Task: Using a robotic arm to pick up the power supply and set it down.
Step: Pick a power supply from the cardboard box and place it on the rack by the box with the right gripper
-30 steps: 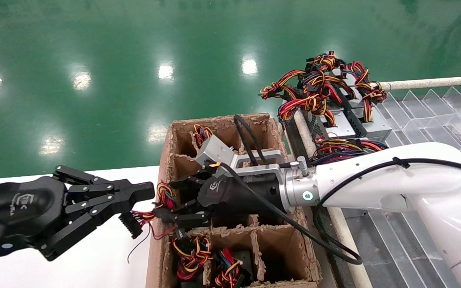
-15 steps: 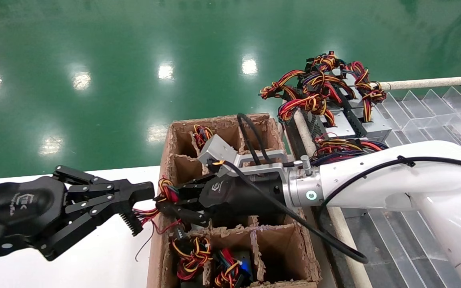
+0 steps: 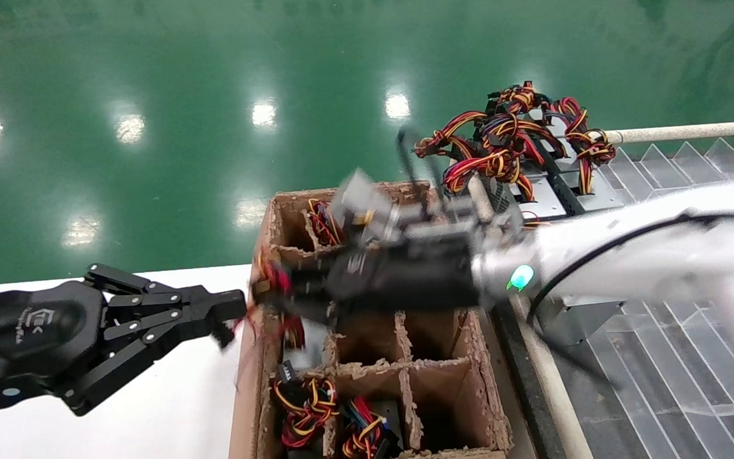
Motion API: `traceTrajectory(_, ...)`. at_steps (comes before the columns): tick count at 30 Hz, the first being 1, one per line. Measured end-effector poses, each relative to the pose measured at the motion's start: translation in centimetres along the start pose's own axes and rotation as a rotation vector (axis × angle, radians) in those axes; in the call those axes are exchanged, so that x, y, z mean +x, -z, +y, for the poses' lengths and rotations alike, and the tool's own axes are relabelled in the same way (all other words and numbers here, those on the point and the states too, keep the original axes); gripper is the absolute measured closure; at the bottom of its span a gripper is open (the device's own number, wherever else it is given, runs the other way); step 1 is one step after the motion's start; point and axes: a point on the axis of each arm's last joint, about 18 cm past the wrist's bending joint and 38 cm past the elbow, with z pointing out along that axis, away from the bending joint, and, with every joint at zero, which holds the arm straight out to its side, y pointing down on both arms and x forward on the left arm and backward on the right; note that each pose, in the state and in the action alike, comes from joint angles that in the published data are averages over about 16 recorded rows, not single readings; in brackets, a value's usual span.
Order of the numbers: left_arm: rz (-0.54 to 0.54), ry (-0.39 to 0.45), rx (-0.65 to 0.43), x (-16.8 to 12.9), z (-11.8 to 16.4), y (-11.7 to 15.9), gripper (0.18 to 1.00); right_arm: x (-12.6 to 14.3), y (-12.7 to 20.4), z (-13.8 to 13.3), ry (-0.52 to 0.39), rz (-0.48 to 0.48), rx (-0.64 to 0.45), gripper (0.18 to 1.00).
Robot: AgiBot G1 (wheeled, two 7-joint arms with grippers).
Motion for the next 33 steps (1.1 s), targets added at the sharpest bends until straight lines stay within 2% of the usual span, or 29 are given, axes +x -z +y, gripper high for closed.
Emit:
traceTrajectory(6, 0.0, 0.0, 0.0, 0.0, 0.0, 0.0, 0.993, -0.3, 3.9, -5.3, 0.118, 0.039, 0.027, 0.858)
traceTrajectory(13, 0.0, 0.0, 0.0, 0.0, 0.0, 0.0, 0.993, -1.4, 7.9, -11.6, 0.321, 0.109, -0.018, 0.859)
traceTrajectory(23, 0.0, 0.0, 0.0, 0.0, 0.0, 0.0, 0.993, -2.0, 12.4, -19.0, 0.664, 0.289, -0.186, 0.861)
traceTrajectory(33, 0.0, 0.0, 0.0, 0.0, 0.0, 0.0, 0.993, -1.5, 16.8, -24.3, 0.969, 0.534, -0.404, 0.862)
